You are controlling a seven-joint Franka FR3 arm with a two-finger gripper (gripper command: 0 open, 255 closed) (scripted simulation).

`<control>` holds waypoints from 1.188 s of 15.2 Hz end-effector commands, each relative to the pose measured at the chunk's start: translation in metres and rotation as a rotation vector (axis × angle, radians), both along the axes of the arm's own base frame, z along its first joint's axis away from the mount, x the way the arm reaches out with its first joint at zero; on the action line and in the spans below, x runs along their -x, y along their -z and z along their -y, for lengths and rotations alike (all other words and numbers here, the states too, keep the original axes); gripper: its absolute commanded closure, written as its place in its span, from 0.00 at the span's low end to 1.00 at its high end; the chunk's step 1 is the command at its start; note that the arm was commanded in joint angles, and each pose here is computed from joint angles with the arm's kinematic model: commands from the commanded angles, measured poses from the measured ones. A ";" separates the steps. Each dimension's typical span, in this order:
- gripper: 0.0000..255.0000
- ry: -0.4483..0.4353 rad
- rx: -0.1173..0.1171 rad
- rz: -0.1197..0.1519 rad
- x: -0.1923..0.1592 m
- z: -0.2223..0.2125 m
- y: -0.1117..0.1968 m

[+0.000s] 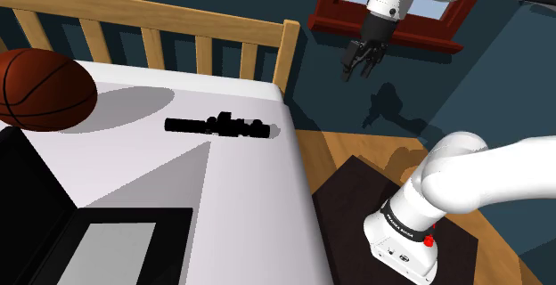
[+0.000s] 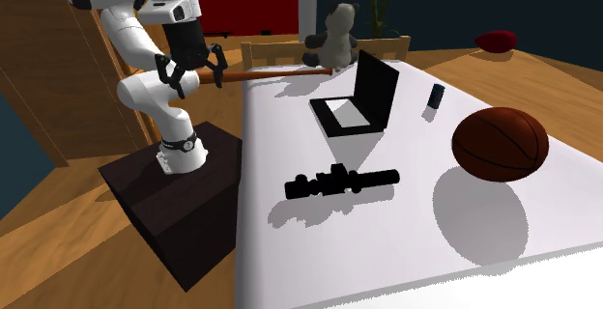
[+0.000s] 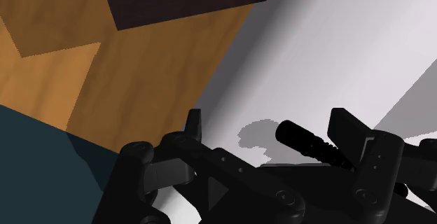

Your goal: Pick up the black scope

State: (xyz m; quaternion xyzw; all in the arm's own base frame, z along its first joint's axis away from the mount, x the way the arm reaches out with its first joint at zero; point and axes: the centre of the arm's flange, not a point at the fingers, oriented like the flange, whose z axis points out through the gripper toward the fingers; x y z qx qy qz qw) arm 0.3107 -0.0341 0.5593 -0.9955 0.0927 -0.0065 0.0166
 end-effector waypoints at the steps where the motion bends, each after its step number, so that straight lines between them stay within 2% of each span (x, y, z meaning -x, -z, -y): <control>1: 0.00 0.000 0.000 0.000 0.000 0.000 0.000; 18: 0.00 -0.139 0.064 0.000 -0.166 -0.117 0.106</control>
